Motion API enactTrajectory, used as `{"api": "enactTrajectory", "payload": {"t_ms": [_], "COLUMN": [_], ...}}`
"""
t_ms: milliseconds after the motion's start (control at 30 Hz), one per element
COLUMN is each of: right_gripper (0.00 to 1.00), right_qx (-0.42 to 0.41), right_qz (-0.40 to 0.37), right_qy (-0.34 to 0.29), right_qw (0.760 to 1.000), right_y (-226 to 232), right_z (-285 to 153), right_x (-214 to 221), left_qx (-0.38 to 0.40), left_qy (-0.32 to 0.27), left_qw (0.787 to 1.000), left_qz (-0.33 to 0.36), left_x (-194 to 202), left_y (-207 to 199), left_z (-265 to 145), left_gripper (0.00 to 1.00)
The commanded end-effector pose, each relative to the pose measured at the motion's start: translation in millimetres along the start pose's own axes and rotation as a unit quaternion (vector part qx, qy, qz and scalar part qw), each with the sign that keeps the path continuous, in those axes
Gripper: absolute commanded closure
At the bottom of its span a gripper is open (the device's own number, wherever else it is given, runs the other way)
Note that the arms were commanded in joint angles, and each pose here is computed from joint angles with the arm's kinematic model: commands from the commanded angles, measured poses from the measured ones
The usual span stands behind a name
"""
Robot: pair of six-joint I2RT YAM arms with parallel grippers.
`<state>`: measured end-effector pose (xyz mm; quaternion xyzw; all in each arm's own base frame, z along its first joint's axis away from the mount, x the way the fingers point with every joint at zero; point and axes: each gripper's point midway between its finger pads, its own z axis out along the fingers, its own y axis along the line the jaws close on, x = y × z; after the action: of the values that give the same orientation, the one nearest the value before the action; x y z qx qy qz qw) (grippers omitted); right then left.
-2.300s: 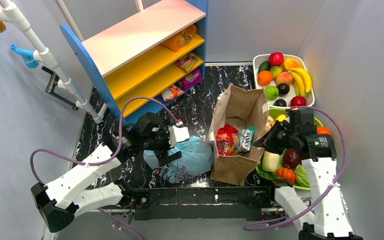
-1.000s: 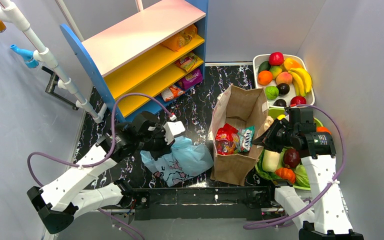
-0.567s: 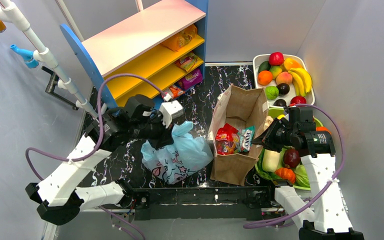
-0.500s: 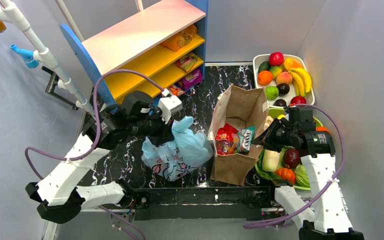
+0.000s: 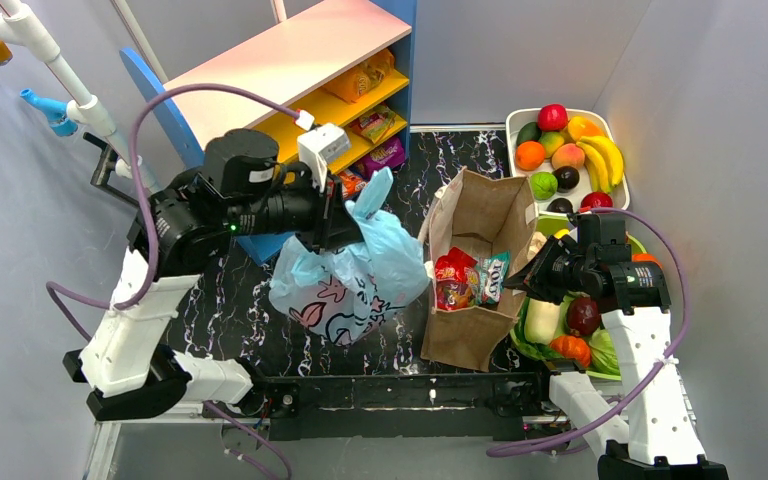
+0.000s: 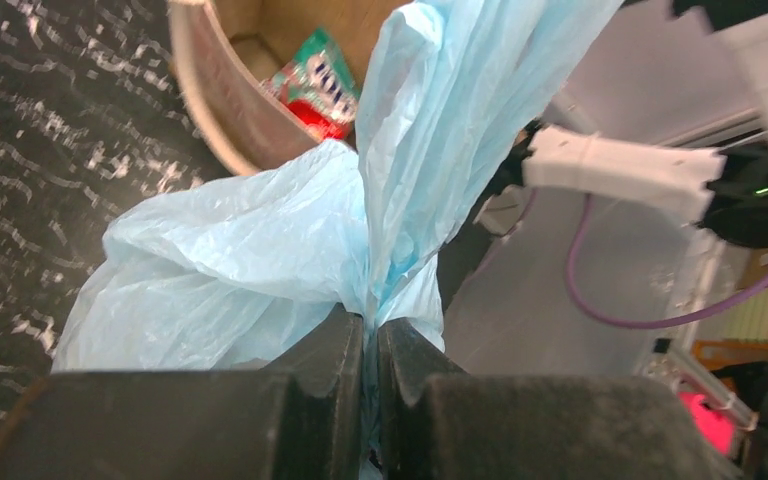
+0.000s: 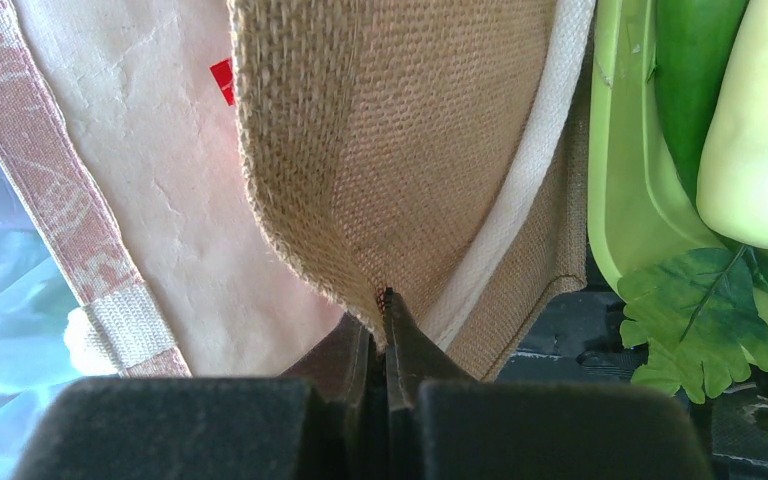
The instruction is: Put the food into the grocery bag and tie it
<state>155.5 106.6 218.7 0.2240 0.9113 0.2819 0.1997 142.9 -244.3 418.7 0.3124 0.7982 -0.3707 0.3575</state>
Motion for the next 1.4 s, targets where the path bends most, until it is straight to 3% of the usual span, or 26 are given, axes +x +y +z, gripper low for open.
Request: {"api": "enactTrajectory", "payload": {"t_ms": [0, 133, 333, 700, 900, 1233, 1367], "right_gripper": [0.99, 0.99, 0.99, 0.99, 0.99, 0.99, 0.99], "right_qx": [-0.028, -0.029, -0.031, -0.035, -0.035, -0.028, -0.028], "right_qz": [-0.010, -0.012, -0.015, -0.015, -0.011, -0.003, 0.002], "right_qy": [-0.005, -0.006, -0.010, -0.023, -0.025, -0.023, -0.021], "right_qw": [1.000, 1.000, 0.999, 0.999, 0.999, 0.999, 0.999], "right_y": [13.2, 12.9, 12.9, 13.1, 12.7, 8.0, 7.4], "right_z": [-5.4, -5.4, -7.1, -13.2, -15.0, -12.1, -10.3], "right_x": [-2.5, -2.2, -2.1, -0.9, 0.3, 2.9, 3.2], "left_qx": [0.074, 0.135, 0.227, 0.300, 0.291, 0.215, 0.203], "left_qy": [-0.055, -0.097, -0.199, -0.311, -0.351, -0.439, -0.417], "left_qw": [0.995, 0.985, 0.950, 0.875, 0.833, 0.782, 0.783], "left_qz": [-0.025, -0.047, -0.080, -0.219, -0.314, -0.386, -0.414], "left_x": [-38.3, -72.6, -129.0, -190.0, -206.5, -199.0, -183.7], "left_y": [-40.7, -69.8, -105.9, -97.5, -73.2, -57.9, -58.9], "left_z": [-24.1, -34.4, -54.8, -22.4, 2.8, 46.7, 78.1], "left_gripper": [1.00, 1.00, 1.00, 1.00, 1.00, 1.00, 1.00]}}
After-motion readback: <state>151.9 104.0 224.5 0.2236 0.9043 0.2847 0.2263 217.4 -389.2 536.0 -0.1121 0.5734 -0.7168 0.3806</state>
